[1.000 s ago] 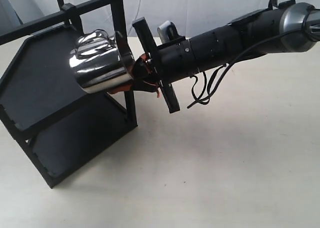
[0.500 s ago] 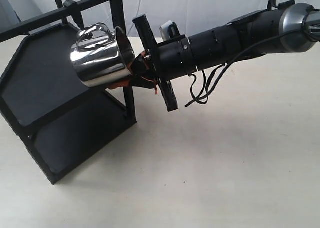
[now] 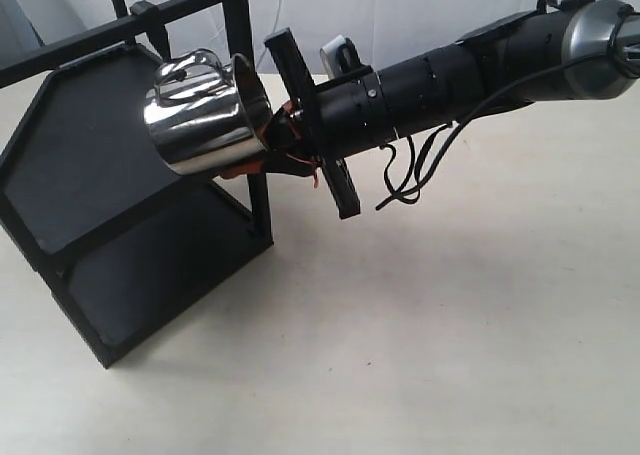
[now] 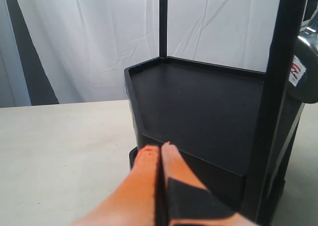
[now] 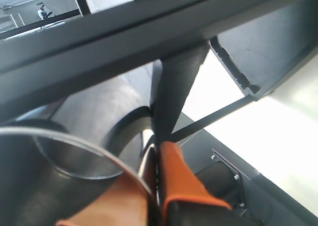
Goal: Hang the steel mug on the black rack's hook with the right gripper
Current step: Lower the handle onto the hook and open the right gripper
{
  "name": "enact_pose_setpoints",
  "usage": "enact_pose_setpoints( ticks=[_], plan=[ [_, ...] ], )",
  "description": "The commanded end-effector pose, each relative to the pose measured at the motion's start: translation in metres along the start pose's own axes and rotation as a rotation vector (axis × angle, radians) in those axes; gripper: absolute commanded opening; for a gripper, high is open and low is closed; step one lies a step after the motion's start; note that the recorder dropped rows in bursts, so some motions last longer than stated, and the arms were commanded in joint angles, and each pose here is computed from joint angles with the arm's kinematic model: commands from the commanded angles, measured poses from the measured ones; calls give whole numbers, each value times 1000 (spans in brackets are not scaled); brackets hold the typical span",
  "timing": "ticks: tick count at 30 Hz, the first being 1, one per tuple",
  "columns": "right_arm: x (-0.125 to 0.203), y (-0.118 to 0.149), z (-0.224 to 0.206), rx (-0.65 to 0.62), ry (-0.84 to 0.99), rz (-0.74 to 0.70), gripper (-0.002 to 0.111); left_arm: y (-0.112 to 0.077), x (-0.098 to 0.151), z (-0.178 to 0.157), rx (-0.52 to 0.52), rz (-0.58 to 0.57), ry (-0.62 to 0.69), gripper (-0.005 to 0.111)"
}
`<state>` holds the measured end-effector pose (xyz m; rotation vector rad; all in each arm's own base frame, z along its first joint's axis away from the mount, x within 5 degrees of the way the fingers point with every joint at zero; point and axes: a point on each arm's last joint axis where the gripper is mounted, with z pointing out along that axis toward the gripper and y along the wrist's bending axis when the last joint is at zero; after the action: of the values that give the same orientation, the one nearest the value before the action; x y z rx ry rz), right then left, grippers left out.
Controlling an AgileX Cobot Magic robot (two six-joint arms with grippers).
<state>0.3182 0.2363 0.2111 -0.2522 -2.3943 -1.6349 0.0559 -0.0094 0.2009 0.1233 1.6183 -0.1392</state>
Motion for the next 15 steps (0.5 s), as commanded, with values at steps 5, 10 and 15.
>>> enact_pose_setpoints(
  ticks=[5,10,15],
  plan=[
    [-6,-10,0,79,-43,-53,44,0,-1,0,5,-2,-10,2],
    [-4,-7,0,47,-30,-37,51,0,-1,0,5,-2,-10,2],
    [-2,-4,0,11,-7,-23,51,0,-1,0,5,-2,-10,2]
  ],
)
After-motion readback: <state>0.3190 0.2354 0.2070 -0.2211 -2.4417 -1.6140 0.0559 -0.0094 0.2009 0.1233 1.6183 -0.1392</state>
